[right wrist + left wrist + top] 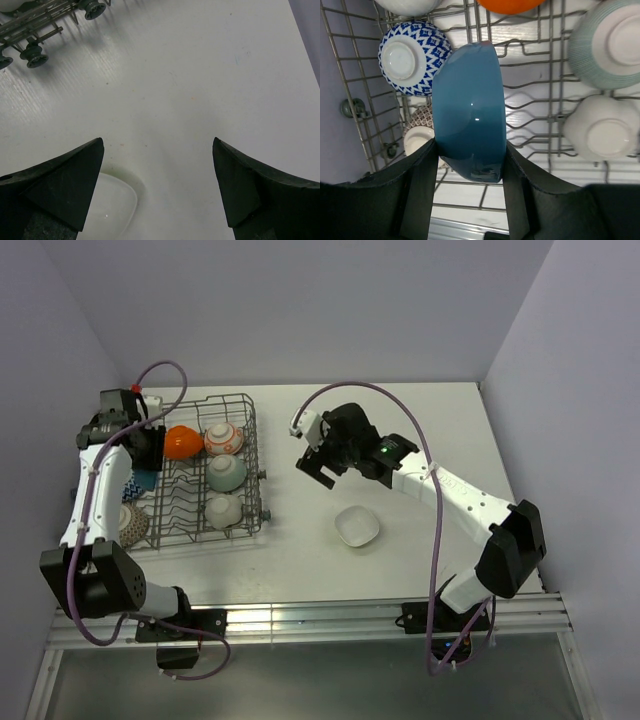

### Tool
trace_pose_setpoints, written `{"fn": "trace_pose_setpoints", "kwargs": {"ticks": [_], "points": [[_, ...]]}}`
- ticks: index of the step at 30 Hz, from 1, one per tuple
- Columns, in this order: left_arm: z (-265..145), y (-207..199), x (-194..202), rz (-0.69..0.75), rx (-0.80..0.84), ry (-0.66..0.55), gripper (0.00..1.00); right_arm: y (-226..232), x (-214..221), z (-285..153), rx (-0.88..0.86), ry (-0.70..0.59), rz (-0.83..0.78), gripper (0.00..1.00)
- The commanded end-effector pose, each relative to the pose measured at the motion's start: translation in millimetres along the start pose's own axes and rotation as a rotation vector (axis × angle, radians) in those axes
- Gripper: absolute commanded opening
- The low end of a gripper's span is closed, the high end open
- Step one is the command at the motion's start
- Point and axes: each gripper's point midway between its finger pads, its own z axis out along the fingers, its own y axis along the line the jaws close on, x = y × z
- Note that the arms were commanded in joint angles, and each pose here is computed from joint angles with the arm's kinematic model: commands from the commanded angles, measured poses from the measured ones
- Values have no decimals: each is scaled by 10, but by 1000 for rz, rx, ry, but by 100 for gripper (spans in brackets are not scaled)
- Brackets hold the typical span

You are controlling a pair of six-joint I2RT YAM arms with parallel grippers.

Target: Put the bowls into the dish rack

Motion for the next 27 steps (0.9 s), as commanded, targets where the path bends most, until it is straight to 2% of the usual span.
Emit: {"fn": "trace_pose_setpoints", "kwargs": {"ticks": [1,16,27], "points": [[133,93,-51,111,-95,13,0,-90,-61,-155,35,-36,19,96],[612,-172,-54,253,-184,87,0,-146,68,-217,58,-25,43,97],[890,-306,46,276,-195,138,1,-147,127,-217,61,-13,46,98]]}}
